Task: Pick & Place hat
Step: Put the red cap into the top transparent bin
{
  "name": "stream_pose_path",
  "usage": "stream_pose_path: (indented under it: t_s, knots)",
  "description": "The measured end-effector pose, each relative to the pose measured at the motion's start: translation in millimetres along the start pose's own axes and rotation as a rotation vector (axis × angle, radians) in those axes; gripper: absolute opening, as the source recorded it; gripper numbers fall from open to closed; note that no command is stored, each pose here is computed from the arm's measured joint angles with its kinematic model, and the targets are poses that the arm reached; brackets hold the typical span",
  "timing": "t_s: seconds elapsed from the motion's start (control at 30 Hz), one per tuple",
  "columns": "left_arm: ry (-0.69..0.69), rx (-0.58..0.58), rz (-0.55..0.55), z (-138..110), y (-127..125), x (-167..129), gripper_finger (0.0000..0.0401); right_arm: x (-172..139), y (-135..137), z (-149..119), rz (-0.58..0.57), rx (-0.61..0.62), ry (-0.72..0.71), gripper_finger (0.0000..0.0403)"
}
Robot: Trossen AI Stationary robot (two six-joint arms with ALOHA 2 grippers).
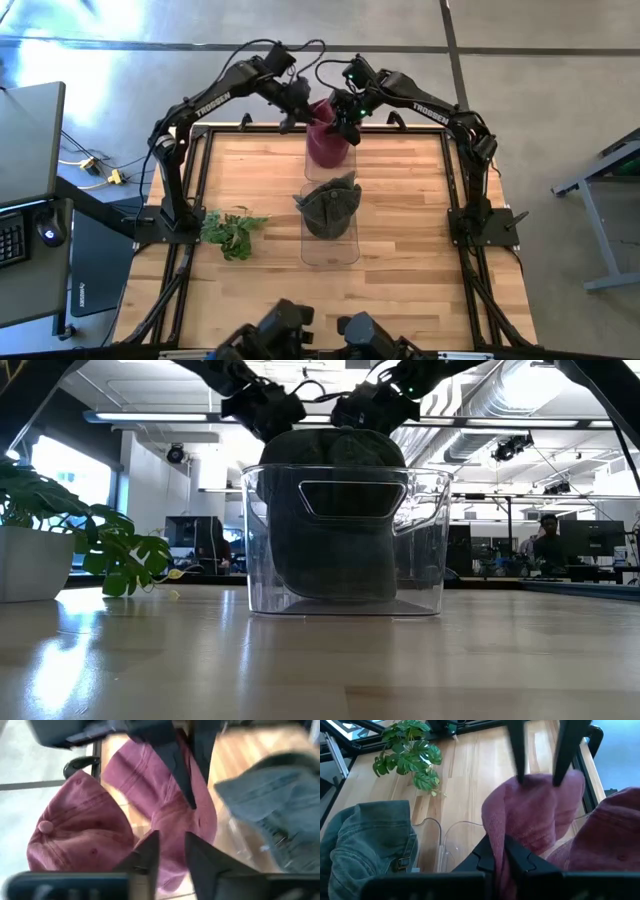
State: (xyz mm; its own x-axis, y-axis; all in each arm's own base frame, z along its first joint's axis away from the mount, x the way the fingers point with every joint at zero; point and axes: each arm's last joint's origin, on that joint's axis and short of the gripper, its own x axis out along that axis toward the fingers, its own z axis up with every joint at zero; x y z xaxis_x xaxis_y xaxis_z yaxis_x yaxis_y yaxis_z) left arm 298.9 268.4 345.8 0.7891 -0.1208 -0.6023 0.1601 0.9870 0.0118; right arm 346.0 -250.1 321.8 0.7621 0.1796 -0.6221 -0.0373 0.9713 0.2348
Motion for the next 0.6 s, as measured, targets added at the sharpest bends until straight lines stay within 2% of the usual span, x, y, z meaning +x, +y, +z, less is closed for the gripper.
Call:
stream_pose_path:
  t_s: [0.23, 0.33, 0.47, 0.6]
  knots:
    - [0.081, 0.127, 0.022, 10.3, -17.2, 17.7, 0.0235, 0.2, 0.2, 0.1, -0.002, 0.016, 0.001, 0.0012]
    - [0.118, 0.154, 0.039, 11.1, -20.4, 20.7, 0.0281, 0.2, 0.2, 0.1, -0.001, 0.016, 0.001, 0.0005]
    - [0.143, 0.165, 0.013, 8.8, -26.5, 27.9, 0.0302, 0.2, 0.1, 0.0, -0.005, 0.021, 0.002, 0.0013]
    - [0.211, 0.144, 0.003, 4.1, -31.2, 30.8, 0.0294, 0.4, -0.3, -0.6, -0.022, 0.044, 0.012, 0.0012]
